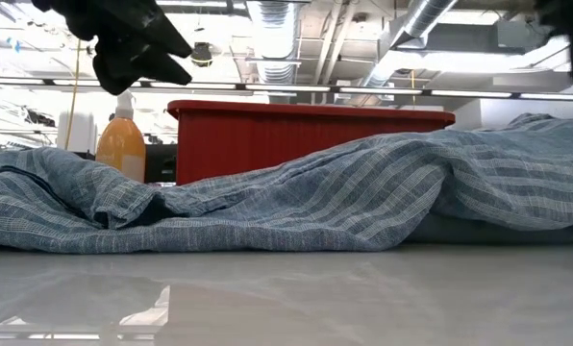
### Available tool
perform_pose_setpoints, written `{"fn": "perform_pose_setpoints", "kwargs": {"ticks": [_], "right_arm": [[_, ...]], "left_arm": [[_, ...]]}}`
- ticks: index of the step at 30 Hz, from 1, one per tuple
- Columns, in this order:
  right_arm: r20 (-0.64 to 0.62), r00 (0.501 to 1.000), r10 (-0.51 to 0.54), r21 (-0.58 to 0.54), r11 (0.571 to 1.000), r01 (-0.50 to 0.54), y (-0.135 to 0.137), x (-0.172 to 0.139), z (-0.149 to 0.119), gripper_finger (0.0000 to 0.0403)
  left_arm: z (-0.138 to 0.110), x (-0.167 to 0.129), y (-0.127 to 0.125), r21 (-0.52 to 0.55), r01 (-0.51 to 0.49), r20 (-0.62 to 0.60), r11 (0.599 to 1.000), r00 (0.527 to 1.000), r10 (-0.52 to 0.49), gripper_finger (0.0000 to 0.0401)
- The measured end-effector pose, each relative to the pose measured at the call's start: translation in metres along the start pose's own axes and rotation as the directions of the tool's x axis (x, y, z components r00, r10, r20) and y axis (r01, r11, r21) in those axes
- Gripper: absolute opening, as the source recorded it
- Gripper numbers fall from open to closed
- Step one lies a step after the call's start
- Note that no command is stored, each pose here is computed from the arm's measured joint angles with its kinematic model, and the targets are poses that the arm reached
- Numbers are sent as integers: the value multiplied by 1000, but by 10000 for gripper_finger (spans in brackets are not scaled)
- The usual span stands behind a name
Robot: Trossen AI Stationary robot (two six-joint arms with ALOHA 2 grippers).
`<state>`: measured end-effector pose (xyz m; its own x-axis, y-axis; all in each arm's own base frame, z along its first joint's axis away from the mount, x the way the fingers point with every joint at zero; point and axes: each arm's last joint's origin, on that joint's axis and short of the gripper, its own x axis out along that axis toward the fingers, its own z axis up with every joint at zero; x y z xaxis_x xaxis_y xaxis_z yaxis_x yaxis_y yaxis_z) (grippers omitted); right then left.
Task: Fold Laundry from Bin
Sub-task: Fold the blue patterned polo shirt
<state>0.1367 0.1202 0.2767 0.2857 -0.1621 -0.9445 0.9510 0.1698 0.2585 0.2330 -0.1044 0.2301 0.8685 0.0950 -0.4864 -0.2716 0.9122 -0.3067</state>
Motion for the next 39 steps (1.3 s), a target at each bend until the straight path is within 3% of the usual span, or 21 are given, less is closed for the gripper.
{"fn": "perform_pose_setpoints", "kwargs": {"ticks": [6,12,18,31,35,39], "right_arm": [[-83,995,-52,-103,994,43,10,22,-45,221],[-71,989,-130,-185,976,115,3,32,-67,221],[-42,997,-62,-209,977,52,-6,45,-76,221],[-39,997,-72,-329,943,55,-19,73,-76,221],[-65,992,-104,-328,942,77,-26,84,-76,221],[-100,992,-71,-298,954,38,-30,97,-78,221]], "left_arm": [[0,1,2,0,-22,3,1000,1000,22,160],[7,5,9,-61,-40,20,997,999,41,160],[15,9,15,-113,-48,53,992,997,54,160],[18,9,14,-171,-31,85,985,995,46,160],[19,9,15,-181,-54,103,982,992,74,160],[19,9,15,-216,-64,115,974,989,91,160]]}}
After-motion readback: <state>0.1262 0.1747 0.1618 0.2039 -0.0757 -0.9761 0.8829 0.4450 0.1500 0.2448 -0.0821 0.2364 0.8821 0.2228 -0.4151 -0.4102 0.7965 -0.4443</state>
